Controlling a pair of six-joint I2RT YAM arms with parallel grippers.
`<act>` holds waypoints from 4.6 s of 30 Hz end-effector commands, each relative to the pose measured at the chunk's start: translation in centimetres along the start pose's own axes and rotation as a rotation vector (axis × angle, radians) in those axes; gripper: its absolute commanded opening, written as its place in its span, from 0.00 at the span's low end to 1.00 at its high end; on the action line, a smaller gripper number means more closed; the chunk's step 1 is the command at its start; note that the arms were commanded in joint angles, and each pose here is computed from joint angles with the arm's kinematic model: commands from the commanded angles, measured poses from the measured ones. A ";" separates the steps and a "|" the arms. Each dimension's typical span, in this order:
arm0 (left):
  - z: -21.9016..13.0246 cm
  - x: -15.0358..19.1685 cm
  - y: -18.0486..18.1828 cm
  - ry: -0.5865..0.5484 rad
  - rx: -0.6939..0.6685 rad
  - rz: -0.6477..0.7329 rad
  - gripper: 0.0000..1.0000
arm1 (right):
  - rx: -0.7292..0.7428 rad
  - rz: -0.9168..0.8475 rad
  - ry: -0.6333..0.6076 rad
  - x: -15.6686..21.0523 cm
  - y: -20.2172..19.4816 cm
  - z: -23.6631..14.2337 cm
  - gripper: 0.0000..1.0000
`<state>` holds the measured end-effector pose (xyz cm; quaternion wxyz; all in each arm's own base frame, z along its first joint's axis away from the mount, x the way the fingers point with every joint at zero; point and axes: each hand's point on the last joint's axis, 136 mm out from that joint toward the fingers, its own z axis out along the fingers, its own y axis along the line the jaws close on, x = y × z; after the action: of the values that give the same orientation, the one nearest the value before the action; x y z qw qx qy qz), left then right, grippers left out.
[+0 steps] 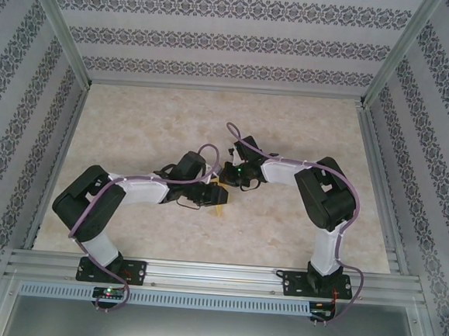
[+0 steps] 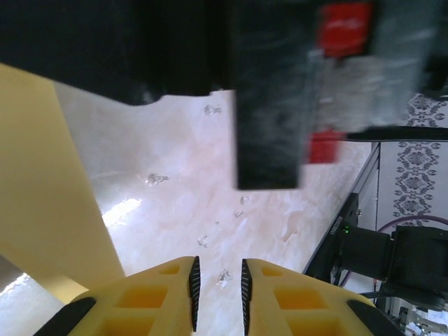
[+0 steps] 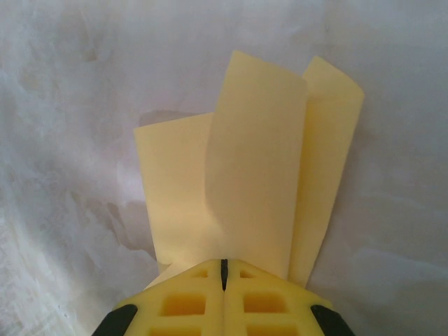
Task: Fold a paper plane with a square sheet of paper (fold left side to right side)
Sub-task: Fold the wing for the fifth time at the center of the table.
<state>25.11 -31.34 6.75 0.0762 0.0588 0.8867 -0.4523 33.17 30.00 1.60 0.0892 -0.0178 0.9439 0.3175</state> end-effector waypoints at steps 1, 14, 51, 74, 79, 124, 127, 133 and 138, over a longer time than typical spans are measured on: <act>0.5 -0.9 -0.4 -0.030 0.006 0.017 0.26 | 0.128 0.038 0.098 3.3 -3.8 1.2 0.04; 1.3 0.0 1.9 -0.012 -0.039 -0.019 0.24 | 0.137 0.035 0.102 3.4 -3.8 1.1 0.04; 2.3 2.2 5.0 0.032 -0.126 -0.066 0.21 | 0.115 0.022 0.081 2.6 -3.2 1.0 0.03; 3.1 3.8 6.7 0.056 -0.179 -0.083 0.15 | -0.219 -0.048 -0.087 1.6 2.9 -3.2 0.00; 3.1 3.8 6.6 0.057 -0.179 -0.079 0.15 | -0.188 -0.042 -0.066 1.6 2.2 -1.5 0.00; 2.9 4.1 6.6 0.056 -0.181 -0.075 0.15 | 0.036 -0.068 -0.161 -7.2 -3.7 -0.3 0.00; 2.9 4.1 6.5 0.055 -0.179 -0.074 0.15 | 0.039 -0.056 -0.166 -8.0 -4.2 -0.2 0.00; 2.8 4.0 6.4 0.052 -0.177 -0.072 0.15 | 0.033 -0.041 -0.178 -9.7 -4.6 0.1 0.00; 2.7 4.0 6.3 0.048 -0.176 -0.072 0.15 | 0.032 -0.033 -0.201 -11.3 -4.8 -0.2 0.00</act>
<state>25.26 -30.49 2.07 0.0812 0.0296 0.9089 -0.4079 40.66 28.69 1.94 0.1331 -0.0257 0.9275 0.3483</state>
